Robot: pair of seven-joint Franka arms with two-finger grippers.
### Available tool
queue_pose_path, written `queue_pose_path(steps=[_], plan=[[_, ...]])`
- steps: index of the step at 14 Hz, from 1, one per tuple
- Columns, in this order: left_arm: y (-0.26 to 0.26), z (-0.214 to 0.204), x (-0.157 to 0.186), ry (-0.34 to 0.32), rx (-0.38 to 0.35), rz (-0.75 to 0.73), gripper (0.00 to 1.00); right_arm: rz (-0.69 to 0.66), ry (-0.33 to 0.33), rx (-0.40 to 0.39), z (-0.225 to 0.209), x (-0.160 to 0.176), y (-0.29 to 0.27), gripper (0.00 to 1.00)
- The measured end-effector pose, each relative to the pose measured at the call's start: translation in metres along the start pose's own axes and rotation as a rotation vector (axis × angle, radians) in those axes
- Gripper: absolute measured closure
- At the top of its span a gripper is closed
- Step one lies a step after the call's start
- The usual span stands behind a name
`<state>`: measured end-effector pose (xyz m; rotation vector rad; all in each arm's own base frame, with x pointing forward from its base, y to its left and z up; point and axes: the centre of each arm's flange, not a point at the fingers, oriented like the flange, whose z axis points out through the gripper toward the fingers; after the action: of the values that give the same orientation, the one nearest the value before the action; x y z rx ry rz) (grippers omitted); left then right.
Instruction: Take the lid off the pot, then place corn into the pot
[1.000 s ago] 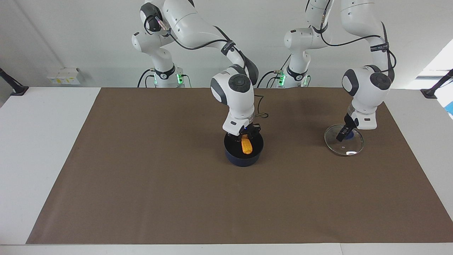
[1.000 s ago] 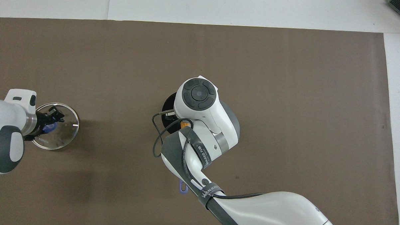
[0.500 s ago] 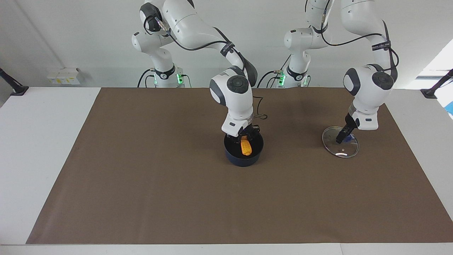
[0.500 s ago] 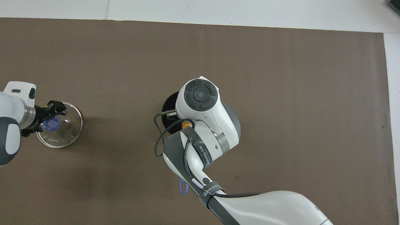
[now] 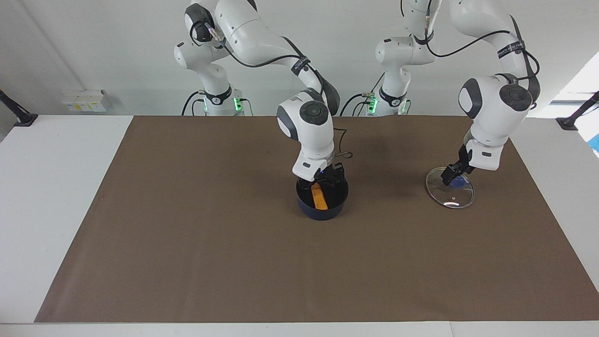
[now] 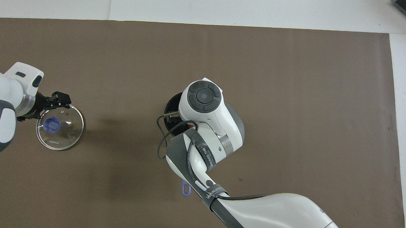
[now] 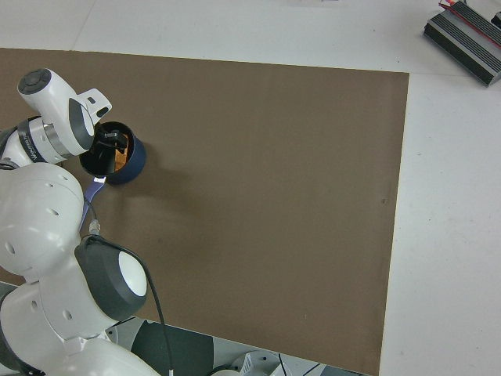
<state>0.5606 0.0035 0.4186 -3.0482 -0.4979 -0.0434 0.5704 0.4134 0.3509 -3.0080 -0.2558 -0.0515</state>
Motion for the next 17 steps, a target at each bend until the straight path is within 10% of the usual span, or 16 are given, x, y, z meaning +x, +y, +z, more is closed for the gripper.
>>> queue_pose_path(steps=[6, 17], plan=[[0.010, -0.063, -0.004, -0.026, -0.018, 0.209, 0.00, 0.035, 0.033, 0.000, -0.058, 0.007, 0.024, 0.00], [0.006, -0.188, -0.009, -0.080, -0.035, 0.402, 0.00, 0.285, -0.020, -0.035, -0.253, -0.013, 0.274, 0.00]])
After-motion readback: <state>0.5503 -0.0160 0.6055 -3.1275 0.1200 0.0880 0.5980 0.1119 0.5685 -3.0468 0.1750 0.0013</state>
